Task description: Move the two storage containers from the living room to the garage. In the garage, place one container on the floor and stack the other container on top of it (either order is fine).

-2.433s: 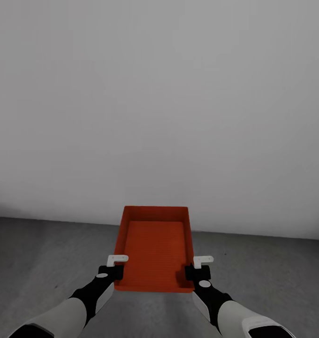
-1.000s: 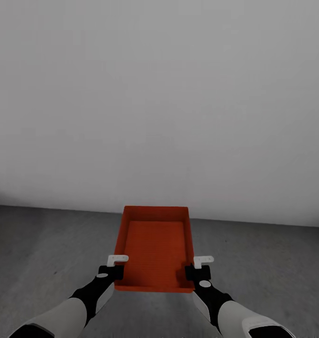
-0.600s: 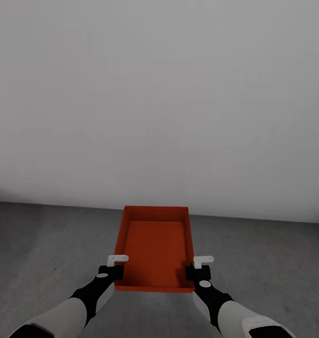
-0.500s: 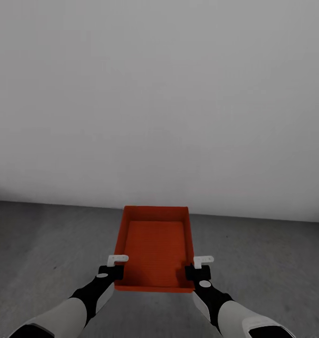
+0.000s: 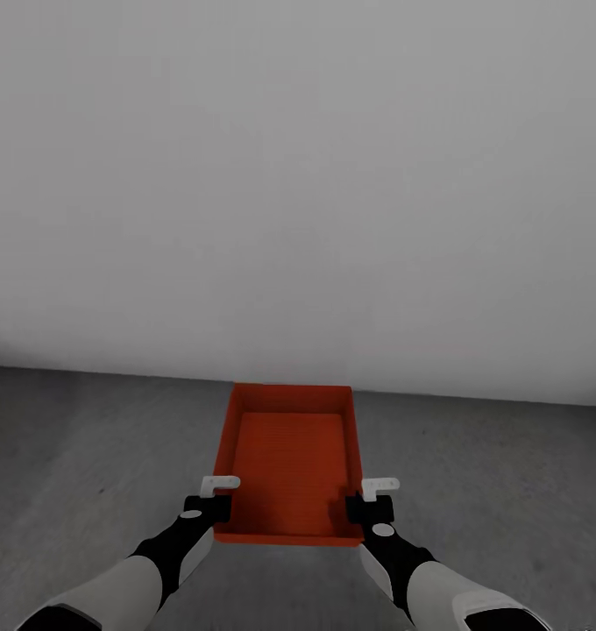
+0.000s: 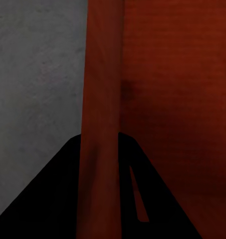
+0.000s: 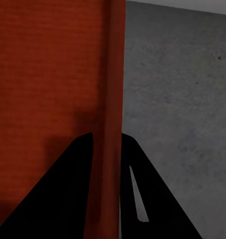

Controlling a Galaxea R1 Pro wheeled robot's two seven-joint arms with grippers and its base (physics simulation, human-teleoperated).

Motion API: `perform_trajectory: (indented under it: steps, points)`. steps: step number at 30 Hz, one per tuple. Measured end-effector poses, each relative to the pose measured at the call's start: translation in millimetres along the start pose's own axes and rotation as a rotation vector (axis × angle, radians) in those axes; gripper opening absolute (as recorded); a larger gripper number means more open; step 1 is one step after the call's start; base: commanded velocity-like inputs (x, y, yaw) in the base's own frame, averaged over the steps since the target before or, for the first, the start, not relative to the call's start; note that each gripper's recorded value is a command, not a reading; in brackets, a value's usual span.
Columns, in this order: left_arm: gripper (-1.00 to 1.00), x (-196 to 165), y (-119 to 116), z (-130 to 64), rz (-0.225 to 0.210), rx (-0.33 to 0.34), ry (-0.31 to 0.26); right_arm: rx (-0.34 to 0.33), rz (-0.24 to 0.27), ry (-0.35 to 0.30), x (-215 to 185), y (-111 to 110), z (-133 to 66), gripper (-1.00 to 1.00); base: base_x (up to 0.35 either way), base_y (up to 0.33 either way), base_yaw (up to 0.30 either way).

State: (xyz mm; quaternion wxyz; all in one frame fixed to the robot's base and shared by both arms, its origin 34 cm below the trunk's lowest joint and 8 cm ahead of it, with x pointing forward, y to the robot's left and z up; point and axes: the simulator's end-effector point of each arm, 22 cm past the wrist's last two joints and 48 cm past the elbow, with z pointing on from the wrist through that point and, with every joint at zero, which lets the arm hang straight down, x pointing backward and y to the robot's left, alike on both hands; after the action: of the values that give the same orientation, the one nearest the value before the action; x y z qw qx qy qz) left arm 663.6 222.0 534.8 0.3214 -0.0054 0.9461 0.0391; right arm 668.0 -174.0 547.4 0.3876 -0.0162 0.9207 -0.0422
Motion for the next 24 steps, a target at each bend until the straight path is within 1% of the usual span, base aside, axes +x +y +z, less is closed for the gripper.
perform_trajectory:
  steps: [24]
  points:
    - [-1.0, 49, -4, 41.6, 0.003, 0.001, 0.036, -0.002, -0.002, 0.036, 55, 6, 34.6, -1.0, 0.0, 0.0, 0.0]
